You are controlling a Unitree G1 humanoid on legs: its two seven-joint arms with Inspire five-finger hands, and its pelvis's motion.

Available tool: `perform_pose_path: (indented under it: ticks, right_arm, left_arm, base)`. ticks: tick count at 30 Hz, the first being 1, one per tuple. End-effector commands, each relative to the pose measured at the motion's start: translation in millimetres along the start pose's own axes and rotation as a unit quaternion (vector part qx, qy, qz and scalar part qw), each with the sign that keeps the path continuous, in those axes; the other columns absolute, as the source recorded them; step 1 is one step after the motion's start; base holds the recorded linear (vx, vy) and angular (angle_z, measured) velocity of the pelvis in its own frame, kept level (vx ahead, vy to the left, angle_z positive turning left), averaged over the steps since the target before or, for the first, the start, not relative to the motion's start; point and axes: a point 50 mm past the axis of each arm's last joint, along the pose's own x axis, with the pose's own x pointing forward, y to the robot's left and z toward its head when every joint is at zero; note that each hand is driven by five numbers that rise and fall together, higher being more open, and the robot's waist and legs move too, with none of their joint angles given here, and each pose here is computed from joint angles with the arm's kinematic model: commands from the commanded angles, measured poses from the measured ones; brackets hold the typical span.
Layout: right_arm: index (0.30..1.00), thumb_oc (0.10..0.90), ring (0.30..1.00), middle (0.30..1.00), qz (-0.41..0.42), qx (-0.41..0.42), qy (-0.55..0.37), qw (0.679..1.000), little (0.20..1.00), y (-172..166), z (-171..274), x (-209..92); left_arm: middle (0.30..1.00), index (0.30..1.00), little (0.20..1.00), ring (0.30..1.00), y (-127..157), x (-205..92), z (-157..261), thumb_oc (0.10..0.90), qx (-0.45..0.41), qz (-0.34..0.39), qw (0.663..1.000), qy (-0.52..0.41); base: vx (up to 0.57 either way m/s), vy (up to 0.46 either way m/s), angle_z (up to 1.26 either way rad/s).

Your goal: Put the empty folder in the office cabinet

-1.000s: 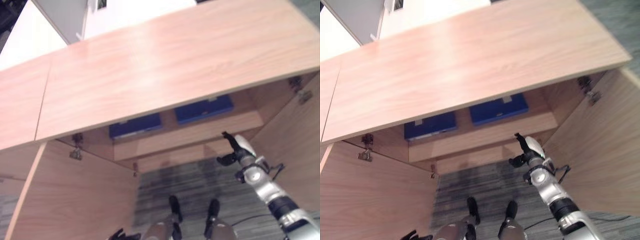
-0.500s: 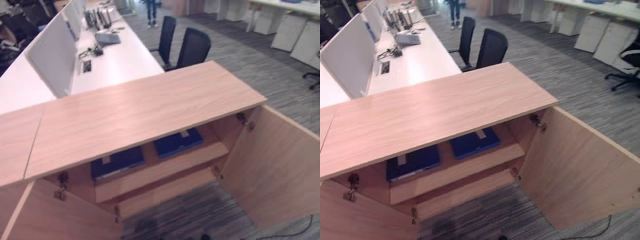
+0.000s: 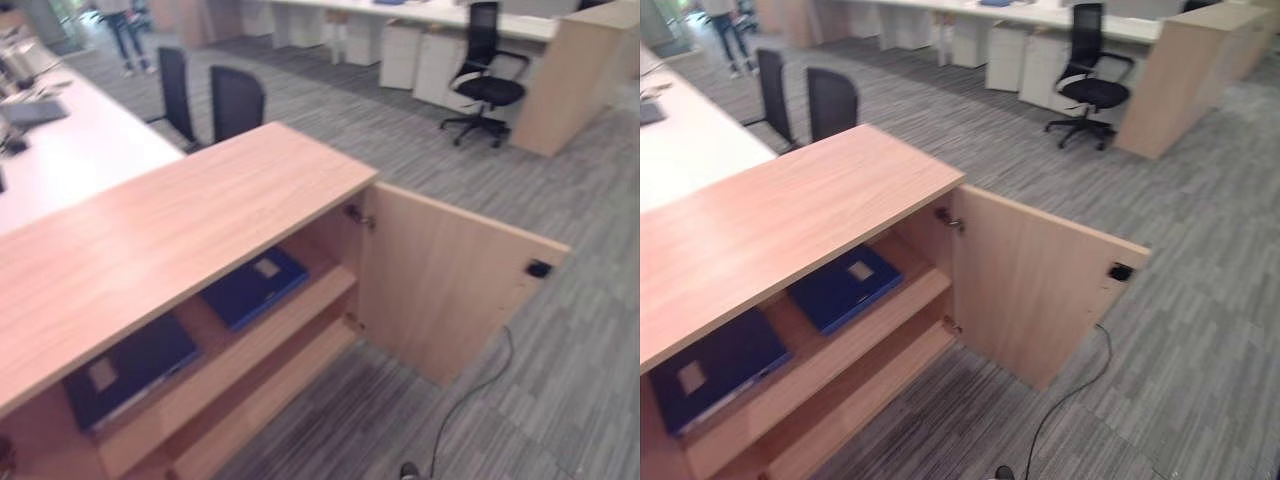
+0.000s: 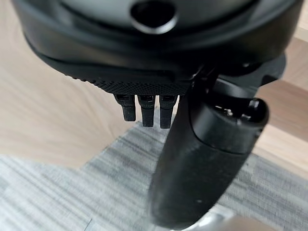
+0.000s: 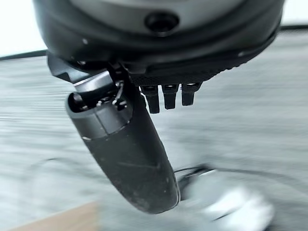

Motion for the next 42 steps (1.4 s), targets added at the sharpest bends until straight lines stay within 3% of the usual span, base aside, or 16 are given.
perform_pose_path:
  ticks: [1,4,5,7,10,15,16,23,33,42]
  right_arm:
    - [0.9,0.8,0.9,0.9,-0.028,-0.02,-0.166,0.986,0.9,-13,87,1]
    - [0.9,0.8,0.9,0.9,-0.037,-0.059,-0.241,0.968,0.9,-18,130,-7]
    - [0.9,0.8,0.9,0.9,-0.041,-0.078,-0.296,0.951,0.9,-21,163,-16]
    - [0.9,0.8,0.9,0.9,-0.045,-0.085,-0.318,0.943,0.9,-22,178,-21]
    - [0.9,0.8,0.9,0.9,-0.048,-0.11,-0.417,0.901,0.9,-24,236,-49]
    - [0.9,0.8,0.9,0.9,-0.02,-0.149,-0.468,0.871,0.9,-11,267,-69]
    - [0.9,0.8,0.9,0.9,0.005,-0.178,-0.491,0.853,0.9,-2,279,-80]
    - [0.9,0.8,0.9,0.9,0.061,-0.26,-0.523,0.81,0.9,31,304,-100]
    - [0.9,0.8,0.9,0.9,0.188,-0.394,-0.532,0.725,0.9,99,309,-129]
    - [0.9,0.8,0.9,0.9,0.238,-0.36,-0.541,0.722,0.9,136,314,-143]
  left_arm:
    - [0.9,0.9,0.9,0.9,-11,-1,48,0.8,0.022,-0.023,0.997,-0.07]
    - [0.9,0.9,0.9,0.9,-12,-2,55,0.8,0.019,-0.024,0.996,-0.082]
    - [0.9,0.9,0.9,0.9,-12,-3,64,0.8,0.019,-0.026,0.995,-0.096]
    - [0.9,0.9,0.9,0.9,-13,-3,69,0.8,0.024,-0.028,0.994,-0.103]
    - [0.9,0.9,0.9,0.9,-16,-6,86,0.8,0.053,-0.033,0.989,-0.135]
    - [0.9,0.9,0.9,0.9,-10,-3,74,0.8,-0.048,-0.043,0.993,-0.097]
    - [0.9,0.9,0.9,0.9,-6,-1,59,0.8,-0.091,-0.042,0.993,-0.066]
    - [0.9,0.9,0.9,0.9,-3,1,31,0.8,-0.183,-0.048,0.982,-0.017]
    - [0.9,0.9,0.9,0.9,-3,1,36,0.8,-0.193,-0.061,0.979,-0.024]
    - [0.9,0.9,0.9,0.9,-6,1,33,0.8,-0.204,-0.069,0.976,-0.02]
  base:
    - [0.14,-0.319,-1.09]
    - [0.1,-0.257,-0.12]
    - [0.08,-0.271,0.13]
    - [0.05,-0.173,0.19]
    - [0.06,-0.227,0.08]
    - [0.04,-0.205,0.1]
    - [0.06,-0.195,0.06]
    - [0.04,-0.164,0.11]
    - [0.01,-0.046,0.12]
    - [0.0,-0.005,-0.04]
